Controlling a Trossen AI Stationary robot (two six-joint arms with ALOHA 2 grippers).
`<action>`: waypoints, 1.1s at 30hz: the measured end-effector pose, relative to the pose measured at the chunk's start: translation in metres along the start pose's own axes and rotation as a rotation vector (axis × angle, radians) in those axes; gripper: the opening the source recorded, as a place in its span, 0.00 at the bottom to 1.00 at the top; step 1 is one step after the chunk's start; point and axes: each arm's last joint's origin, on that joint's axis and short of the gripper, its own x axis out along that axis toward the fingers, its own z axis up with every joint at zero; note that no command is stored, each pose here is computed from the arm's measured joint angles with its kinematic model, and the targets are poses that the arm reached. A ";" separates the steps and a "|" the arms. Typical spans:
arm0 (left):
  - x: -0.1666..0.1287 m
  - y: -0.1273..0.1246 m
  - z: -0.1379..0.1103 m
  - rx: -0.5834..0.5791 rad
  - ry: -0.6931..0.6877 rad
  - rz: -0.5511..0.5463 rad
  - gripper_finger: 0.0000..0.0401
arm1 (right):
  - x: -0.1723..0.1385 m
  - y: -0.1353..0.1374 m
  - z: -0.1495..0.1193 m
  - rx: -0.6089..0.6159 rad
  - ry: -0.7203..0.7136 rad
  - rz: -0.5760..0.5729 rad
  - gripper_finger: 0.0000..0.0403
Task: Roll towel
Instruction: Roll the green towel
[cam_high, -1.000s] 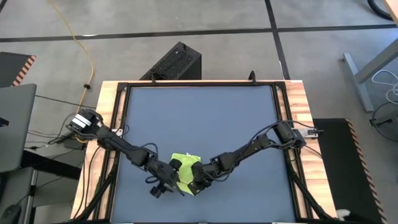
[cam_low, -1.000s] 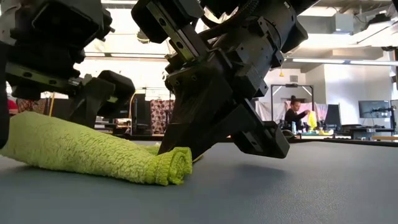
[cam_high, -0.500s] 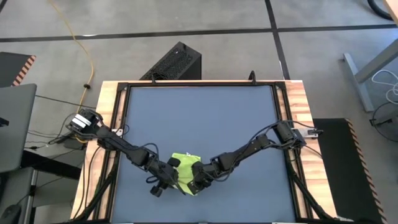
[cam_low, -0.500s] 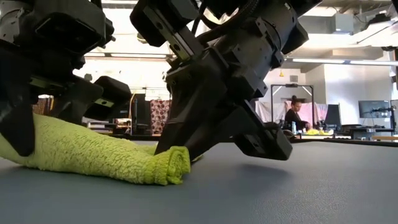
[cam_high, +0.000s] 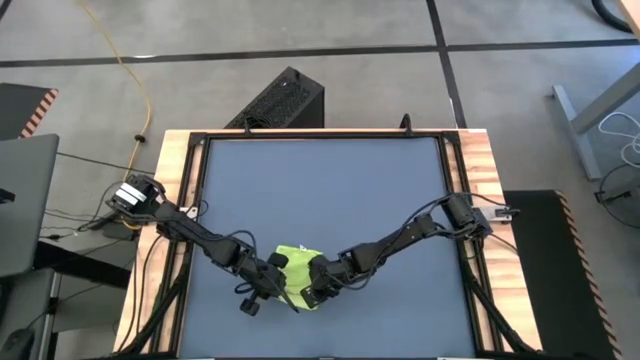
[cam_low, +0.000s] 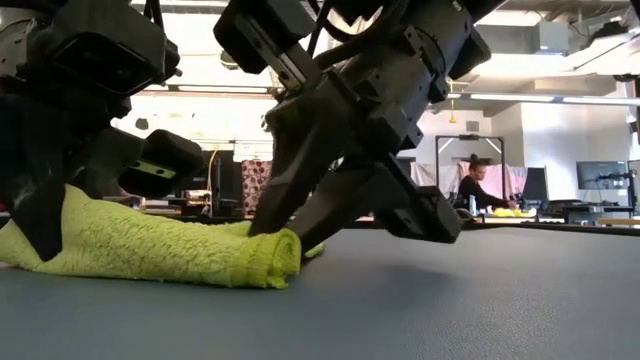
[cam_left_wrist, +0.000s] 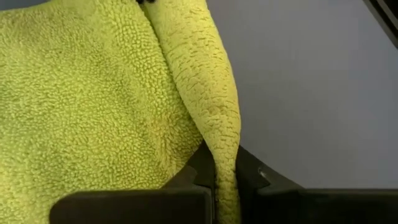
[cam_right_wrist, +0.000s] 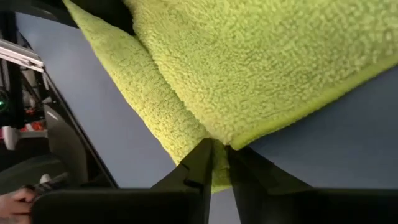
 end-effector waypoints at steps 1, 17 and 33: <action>0.000 0.000 0.000 -0.001 0.003 0.000 0.01 | -0.002 0.001 0.000 -0.003 0.000 0.000 0.22; -0.001 -0.004 -0.001 0.006 0.009 -0.014 0.00 | -0.053 0.011 0.021 -0.123 -0.255 -0.094 0.50; -0.008 -0.015 -0.004 -0.054 0.035 0.033 0.00 | -0.007 -0.020 0.039 -0.077 -0.293 -0.162 0.33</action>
